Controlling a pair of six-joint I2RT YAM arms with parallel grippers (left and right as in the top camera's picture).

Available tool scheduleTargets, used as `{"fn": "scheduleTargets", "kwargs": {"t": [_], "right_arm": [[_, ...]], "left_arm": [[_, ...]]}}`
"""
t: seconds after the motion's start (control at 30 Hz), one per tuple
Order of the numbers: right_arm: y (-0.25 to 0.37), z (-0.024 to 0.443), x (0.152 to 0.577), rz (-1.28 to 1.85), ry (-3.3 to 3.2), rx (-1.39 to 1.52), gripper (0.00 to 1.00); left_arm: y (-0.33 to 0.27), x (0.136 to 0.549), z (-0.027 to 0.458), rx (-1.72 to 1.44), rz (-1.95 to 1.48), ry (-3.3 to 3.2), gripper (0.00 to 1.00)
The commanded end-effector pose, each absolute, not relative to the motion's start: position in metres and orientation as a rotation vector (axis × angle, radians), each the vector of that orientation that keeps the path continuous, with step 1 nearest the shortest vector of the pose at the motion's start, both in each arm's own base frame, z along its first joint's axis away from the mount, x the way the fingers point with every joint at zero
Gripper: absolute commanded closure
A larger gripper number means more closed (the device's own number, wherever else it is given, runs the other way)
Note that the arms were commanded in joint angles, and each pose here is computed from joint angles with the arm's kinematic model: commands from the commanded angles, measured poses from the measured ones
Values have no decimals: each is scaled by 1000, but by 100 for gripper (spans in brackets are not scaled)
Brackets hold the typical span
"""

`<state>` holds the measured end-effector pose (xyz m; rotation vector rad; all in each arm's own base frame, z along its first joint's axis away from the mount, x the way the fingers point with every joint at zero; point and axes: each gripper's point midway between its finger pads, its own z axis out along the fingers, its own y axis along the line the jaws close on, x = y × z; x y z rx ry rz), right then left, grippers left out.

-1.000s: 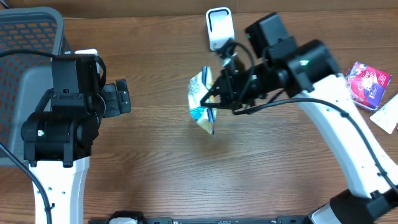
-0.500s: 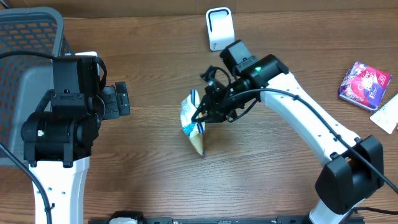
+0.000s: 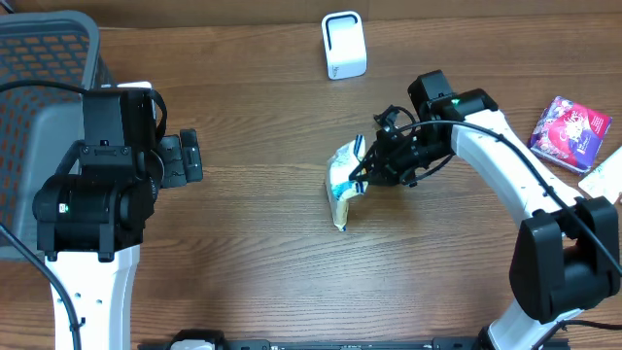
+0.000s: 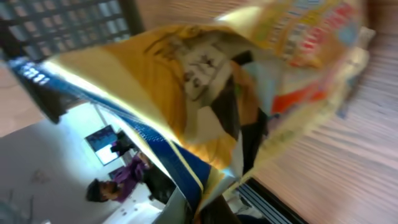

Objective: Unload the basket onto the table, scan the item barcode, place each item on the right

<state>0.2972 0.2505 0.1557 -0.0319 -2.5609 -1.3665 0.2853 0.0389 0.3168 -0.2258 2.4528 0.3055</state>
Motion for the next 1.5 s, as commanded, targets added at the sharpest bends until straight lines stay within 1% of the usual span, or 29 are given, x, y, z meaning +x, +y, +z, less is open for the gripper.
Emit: {"fn": "scheduleTargets", "kwargs": {"t": [0.0, 0.2, 0.3, 0.4, 0.5, 0.6, 0.67, 0.7, 0.83, 0.93, 1.07, 1.13, 1.3, 1.47], "right_arm": [[285, 180, 282, -1468, -2424, -17, 96], [349, 222, 261, -1641, -2208, 130, 96], [368, 235, 255, -1677, -2162, 177, 96], [372, 237, 257, -1707, -2179, 220, 96], [362, 220, 265, -1688, -2274, 235, 96], [341, 178, 272, -1489, -2465, 135, 96], [320, 138, 275, -1278, -2617, 118, 96], [313, 127, 275, -1204, -2655, 110, 96], [301, 99, 272, -1068, -2689, 122, 96], [302, 94, 266, -1057, -2637, 81, 96], [320, 115, 262, -1141, -2541, 17, 96], [337, 134, 260, -1218, -2500, 63, 96], [378, 186, 252, -1374, -2397, 172, 96], [410, 254, 243, -1613, -2125, 279, 96]], "left_arm": [[43, 282, 327, -259, 312, 2419, 0], [43, 281, 326, -258, 315, 2426, 0], [43, 280, 326, -258, 315, 2427, 0], [43, 281, 326, -258, 314, 2425, 0], [43, 280, 326, -258, 314, 2426, 0], [43, 280, 326, -258, 314, 2427, 0], [43, 280, 325, -258, 315, 2429, 0], [43, 280, 325, -258, 315, 2431, 0], [43, 279, 324, -257, 316, 2435, 0], [43, 277, 323, -256, 318, 2442, 0], [43, 275, 321, -254, 321, 2455, 0], [43, 275, 322, -255, 321, 2454, 0], [43, 276, 322, -255, 321, 2451, 0], [43, 276, 322, -255, 320, 2451, 0]]}}
